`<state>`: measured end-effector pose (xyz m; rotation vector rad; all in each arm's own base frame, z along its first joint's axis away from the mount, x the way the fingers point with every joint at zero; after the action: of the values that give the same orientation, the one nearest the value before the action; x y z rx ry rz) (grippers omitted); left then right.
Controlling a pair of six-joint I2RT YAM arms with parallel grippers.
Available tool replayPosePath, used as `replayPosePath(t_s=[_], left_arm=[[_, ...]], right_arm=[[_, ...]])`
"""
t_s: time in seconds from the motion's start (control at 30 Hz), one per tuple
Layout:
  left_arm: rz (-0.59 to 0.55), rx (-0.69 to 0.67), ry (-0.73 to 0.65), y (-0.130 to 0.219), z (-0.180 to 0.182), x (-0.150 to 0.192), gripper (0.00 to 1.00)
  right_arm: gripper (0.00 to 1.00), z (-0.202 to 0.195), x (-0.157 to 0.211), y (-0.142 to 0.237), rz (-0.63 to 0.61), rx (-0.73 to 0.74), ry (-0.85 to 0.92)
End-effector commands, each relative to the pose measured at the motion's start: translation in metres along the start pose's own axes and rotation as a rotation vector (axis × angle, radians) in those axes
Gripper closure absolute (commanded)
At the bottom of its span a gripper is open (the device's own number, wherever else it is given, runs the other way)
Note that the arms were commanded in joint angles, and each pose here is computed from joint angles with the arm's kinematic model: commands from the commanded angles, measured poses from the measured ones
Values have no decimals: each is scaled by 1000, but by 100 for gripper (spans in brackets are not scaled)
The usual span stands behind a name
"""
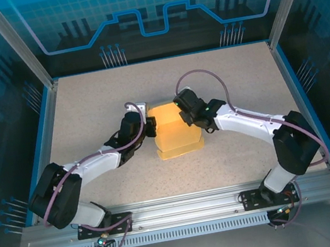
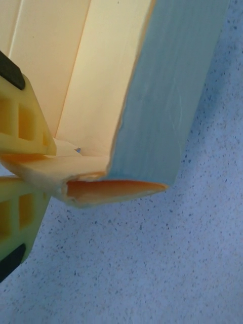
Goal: Fold the paper box
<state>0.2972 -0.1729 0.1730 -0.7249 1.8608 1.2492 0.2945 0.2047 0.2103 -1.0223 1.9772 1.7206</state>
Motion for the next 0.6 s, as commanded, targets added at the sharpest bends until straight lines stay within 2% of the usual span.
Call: replayPosePath(t_s=[0.0, 0.33, 0.57], left_arm=[[-11, -11, 1, 6, 2, -2, 100], [-9, -25, -2, 6, 3, -2, 100], [-5, -26, -2, 5, 3, -1, 100]], right_arm=[[85, -8, 2, 3, 19, 216, 54], [85, -1, 9, -7, 76, 396, 178], [83, 10, 1, -7, 65, 333, 191]])
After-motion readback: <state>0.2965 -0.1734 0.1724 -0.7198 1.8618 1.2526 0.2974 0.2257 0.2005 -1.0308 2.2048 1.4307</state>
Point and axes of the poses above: each hand's point on the last joint's axis, 136 mm out from that joint toward the fingers, its own y axis back along the fingers, its own z axis along the line the jaws close on, x = y × z, the point moved 9 cm from there along y, back along the fingers, and after that the axes turned 3 degrees about -y, right-handed, at the moved point
